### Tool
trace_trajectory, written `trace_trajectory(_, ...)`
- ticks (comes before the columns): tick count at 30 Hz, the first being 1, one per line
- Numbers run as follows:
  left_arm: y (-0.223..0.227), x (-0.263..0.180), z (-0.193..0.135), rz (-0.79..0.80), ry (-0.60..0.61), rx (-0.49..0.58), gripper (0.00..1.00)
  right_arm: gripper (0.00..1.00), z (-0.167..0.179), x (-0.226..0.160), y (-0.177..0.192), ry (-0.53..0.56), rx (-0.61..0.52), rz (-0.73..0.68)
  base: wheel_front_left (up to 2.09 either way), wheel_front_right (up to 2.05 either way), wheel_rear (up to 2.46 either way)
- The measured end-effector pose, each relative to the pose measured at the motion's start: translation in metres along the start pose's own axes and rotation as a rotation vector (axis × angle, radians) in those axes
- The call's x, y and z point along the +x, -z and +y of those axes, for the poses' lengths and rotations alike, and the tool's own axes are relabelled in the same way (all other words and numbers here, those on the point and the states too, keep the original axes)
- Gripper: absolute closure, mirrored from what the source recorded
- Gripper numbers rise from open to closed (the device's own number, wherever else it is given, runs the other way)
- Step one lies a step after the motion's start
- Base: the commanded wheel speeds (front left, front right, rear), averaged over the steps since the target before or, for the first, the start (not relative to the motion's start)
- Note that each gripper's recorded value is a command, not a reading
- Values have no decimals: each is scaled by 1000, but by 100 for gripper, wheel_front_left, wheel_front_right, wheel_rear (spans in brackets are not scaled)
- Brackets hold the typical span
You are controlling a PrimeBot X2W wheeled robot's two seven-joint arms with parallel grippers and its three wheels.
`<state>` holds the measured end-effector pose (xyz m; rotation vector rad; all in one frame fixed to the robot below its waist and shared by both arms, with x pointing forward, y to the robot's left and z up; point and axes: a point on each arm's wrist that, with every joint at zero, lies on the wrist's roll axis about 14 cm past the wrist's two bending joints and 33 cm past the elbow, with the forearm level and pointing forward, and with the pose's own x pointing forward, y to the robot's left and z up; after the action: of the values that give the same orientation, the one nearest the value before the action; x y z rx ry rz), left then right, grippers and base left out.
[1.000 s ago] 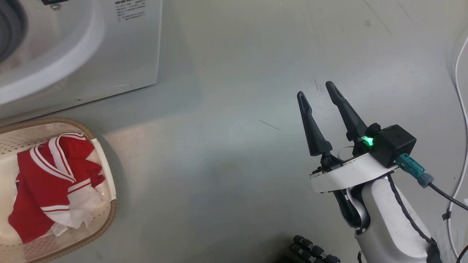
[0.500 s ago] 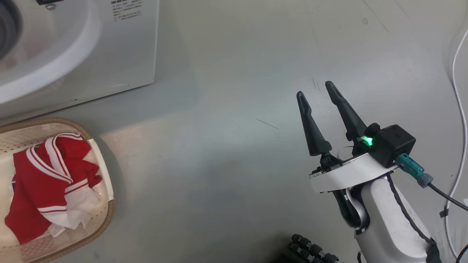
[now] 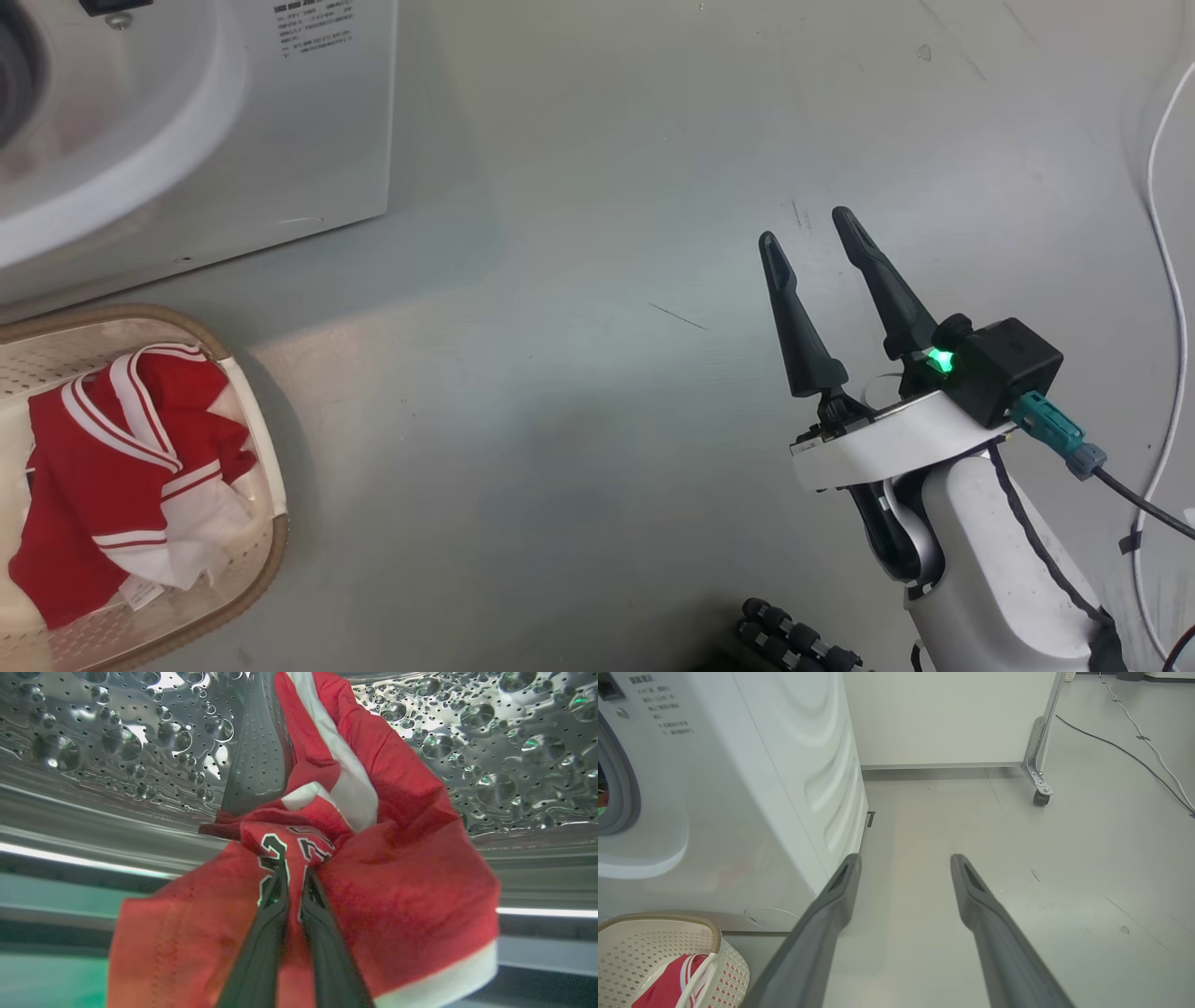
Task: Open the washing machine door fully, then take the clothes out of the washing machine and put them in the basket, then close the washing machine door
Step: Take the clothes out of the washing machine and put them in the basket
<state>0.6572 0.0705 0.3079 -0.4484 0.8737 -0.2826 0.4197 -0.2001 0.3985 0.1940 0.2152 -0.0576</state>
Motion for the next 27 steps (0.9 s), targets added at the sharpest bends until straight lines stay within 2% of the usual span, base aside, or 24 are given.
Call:
trace_trajectory(10,-2,-11,-3,-15,0,13,100,0,6,1,-7,-21,-2,-21,0,0,0)
trace_trajectory(27,-21,-48,2,-134,-32,66,100,0,19,3,-24,-61,-14,-73,0,0,0)
